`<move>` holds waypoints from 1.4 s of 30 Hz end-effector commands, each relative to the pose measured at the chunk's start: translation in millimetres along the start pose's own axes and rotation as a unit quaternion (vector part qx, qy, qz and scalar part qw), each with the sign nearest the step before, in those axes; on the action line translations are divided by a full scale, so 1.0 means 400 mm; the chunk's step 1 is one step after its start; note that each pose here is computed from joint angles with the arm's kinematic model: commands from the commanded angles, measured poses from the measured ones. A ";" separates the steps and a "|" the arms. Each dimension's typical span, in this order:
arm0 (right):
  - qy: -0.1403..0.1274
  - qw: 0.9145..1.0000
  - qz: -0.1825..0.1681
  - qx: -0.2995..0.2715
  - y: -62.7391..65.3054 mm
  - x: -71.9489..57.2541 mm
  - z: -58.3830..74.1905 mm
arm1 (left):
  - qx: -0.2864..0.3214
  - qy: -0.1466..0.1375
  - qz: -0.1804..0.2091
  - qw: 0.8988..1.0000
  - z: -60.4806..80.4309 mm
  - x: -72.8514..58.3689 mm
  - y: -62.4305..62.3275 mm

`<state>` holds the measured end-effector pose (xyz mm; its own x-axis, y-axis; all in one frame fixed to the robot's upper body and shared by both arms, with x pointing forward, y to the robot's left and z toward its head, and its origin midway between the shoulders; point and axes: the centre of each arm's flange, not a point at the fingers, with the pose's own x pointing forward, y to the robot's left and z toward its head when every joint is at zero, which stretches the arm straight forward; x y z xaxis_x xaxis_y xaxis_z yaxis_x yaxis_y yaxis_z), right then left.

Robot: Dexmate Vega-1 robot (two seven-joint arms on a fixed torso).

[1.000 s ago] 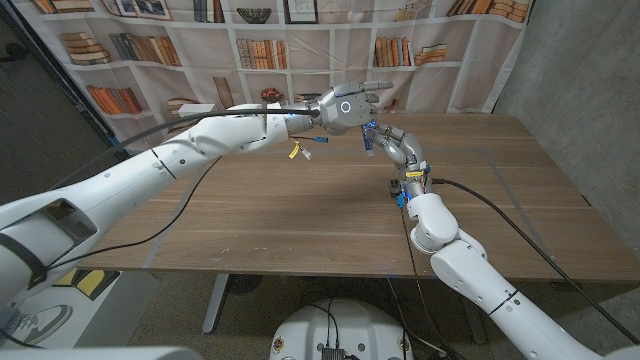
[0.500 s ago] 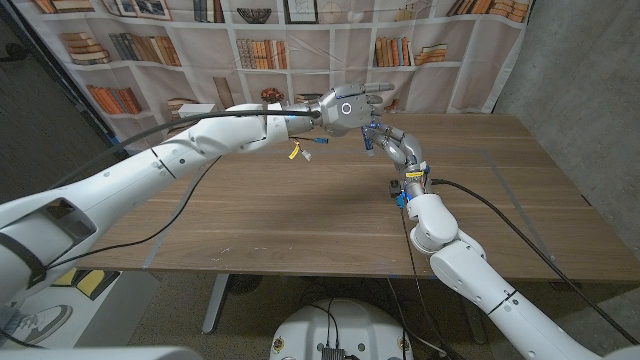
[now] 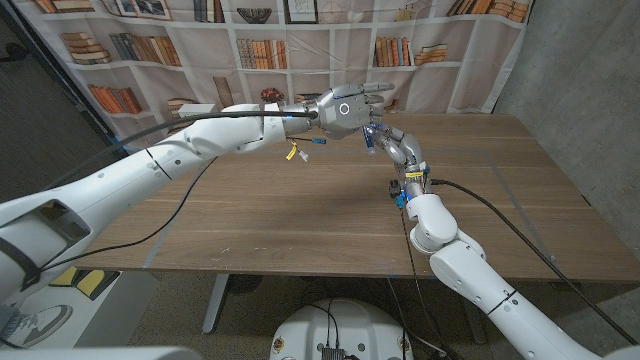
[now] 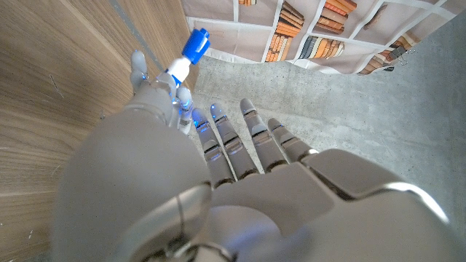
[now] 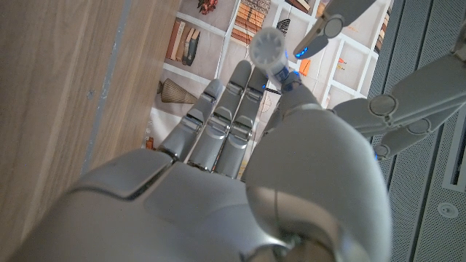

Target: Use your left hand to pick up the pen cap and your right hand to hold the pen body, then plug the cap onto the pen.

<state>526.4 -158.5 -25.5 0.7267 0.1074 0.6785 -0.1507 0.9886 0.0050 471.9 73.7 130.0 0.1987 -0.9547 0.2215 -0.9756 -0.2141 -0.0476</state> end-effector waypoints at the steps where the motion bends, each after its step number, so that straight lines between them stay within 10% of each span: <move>1: -0.002 1.000 -0.003 0.005 0.010 -0.009 -0.005 | 0.002 0.010 0.003 1.000 -0.014 -0.012 0.014; 26: -0.042 0.999 -0.021 0.016 0.034 -0.030 0.011 | -0.023 0.081 0.026 0.996 -0.078 -0.074 0.064; 37: -0.062 0.997 -0.052 0.012 0.037 -0.054 0.013 | -0.112 0.187 0.036 0.975 -0.111 -0.162 0.053; 42: -0.065 0.996 -0.055 0.016 0.029 -0.048 0.012 | -0.161 0.276 0.041 0.947 -0.113 -0.216 0.044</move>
<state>507.8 -148.0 -31.2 0.6577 0.0202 0.7530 -0.1155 0.9905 0.0743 439.0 120.9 147.9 0.1404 -0.8831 0.4476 -0.9901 -0.1283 0.0576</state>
